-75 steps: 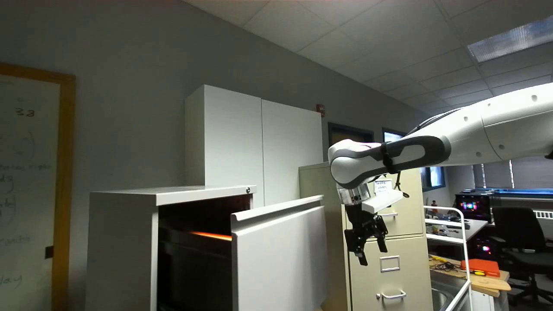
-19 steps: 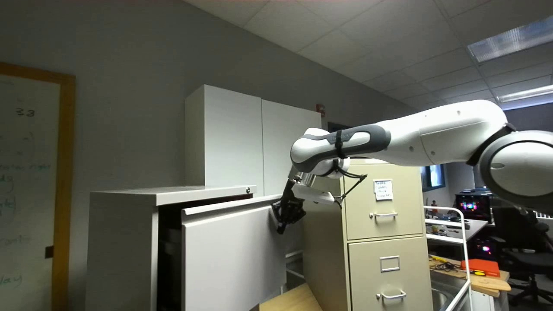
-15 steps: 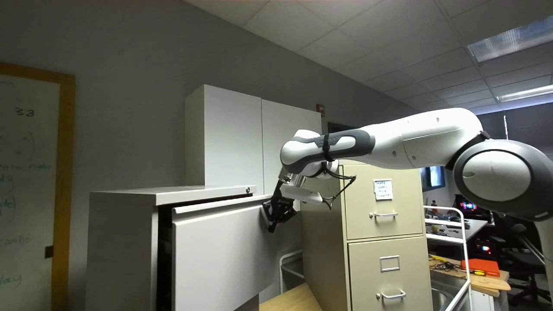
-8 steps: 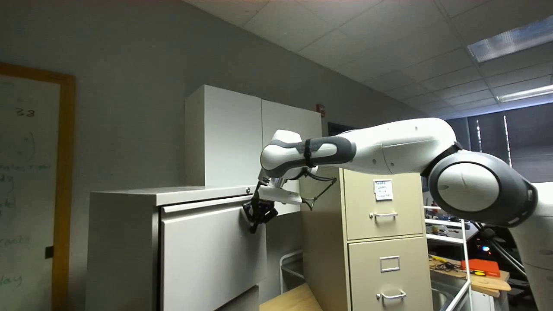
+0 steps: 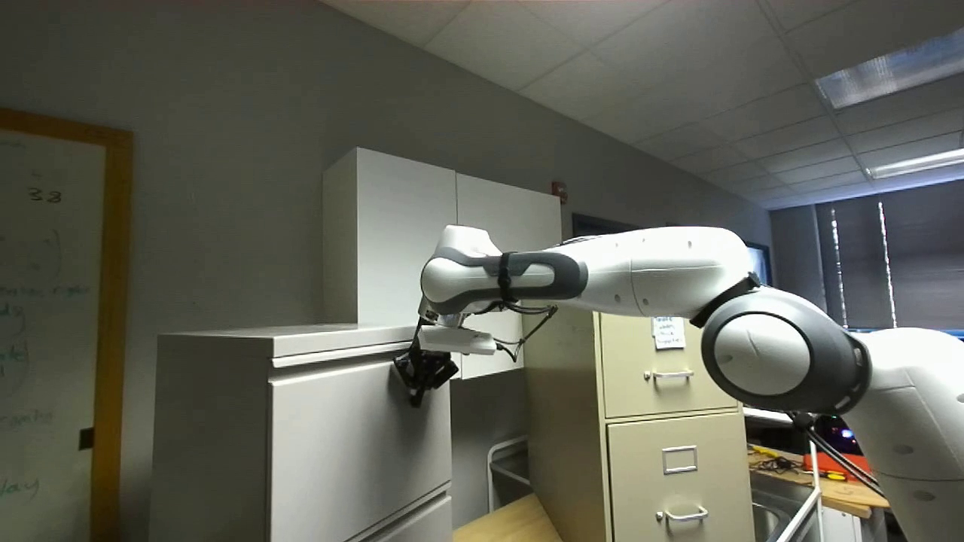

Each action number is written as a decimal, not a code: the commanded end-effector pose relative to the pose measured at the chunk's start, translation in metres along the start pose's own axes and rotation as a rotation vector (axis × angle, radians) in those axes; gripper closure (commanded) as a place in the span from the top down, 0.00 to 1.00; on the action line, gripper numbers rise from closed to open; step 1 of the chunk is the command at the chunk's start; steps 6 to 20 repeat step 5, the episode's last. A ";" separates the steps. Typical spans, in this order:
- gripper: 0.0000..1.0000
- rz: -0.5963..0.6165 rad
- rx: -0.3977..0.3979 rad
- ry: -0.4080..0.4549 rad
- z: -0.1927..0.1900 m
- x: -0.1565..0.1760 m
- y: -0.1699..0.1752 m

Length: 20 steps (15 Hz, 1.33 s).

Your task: Close the upper file cabinet door

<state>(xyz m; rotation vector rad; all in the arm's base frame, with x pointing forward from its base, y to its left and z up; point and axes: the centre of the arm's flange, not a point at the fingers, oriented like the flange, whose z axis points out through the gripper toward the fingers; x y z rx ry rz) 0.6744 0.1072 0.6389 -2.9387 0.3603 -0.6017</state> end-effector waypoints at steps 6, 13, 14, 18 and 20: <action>0.00 -0.016 -0.076 -0.011 -0.002 0.030 -0.029; 0.00 -0.016 -0.076 -0.011 -0.002 0.030 -0.029; 0.00 -0.016 -0.076 -0.011 -0.002 0.030 -0.029; 0.00 -0.016 -0.076 -0.011 -0.002 0.030 -0.029; 0.00 -0.016 -0.076 -0.011 -0.002 0.030 -0.029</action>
